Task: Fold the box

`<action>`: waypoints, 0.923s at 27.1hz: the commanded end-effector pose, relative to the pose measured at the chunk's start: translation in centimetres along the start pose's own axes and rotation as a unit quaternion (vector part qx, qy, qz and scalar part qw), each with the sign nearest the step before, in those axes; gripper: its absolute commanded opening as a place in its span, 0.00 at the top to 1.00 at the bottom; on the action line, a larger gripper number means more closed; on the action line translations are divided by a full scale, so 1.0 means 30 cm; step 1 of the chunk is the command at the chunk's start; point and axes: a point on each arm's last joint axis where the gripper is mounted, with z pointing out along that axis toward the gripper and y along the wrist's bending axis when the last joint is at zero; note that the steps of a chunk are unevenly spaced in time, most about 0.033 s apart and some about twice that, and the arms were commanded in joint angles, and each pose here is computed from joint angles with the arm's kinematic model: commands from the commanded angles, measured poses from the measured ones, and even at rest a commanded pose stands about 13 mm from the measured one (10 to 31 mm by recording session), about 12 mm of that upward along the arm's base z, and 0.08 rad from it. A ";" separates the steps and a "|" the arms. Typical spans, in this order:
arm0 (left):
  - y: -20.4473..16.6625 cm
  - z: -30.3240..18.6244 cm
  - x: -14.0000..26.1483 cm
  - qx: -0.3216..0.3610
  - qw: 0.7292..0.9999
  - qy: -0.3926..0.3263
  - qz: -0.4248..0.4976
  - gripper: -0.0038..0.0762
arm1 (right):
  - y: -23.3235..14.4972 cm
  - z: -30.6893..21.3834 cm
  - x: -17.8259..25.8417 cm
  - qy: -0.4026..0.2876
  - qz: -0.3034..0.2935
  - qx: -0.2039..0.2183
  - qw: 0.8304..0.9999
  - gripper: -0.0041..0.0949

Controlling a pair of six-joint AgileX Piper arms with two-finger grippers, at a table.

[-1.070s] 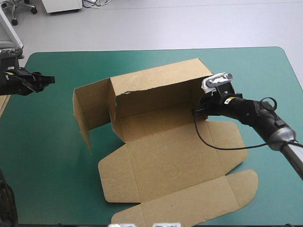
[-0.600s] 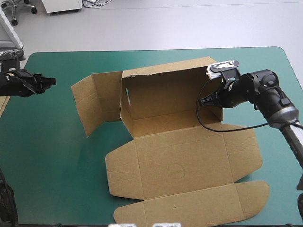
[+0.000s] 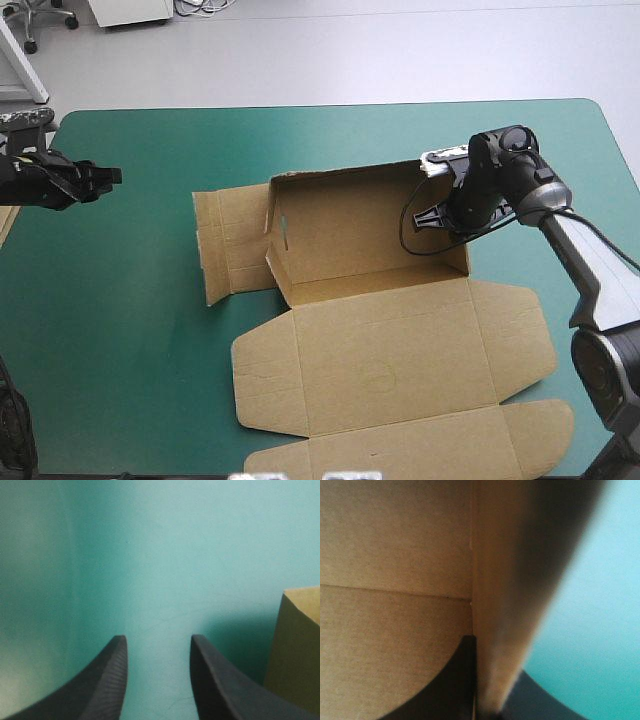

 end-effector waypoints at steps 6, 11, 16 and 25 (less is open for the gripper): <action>-0.038 -0.066 -0.002 0.024 1.000 -0.008 -0.002 0.58 | -0.003 -0.087 -0.037 -0.092 -0.005 0.002 0.996 0.52; -0.043 -0.066 -0.003 0.031 0.999 -0.010 -0.006 0.58 | 0.000 -0.099 -0.056 -0.129 -0.004 -0.003 0.992 0.26; -0.042 -0.066 -0.006 0.029 0.999 -0.015 -0.006 0.58 | 0.006 -0.188 -0.062 -0.171 -0.011 -0.012 0.985 0.23; -0.044 -0.067 -0.017 0.033 0.999 -0.032 -0.013 0.57 | 0.006 -0.330 -0.059 -0.217 -0.040 -0.005 0.975 0.23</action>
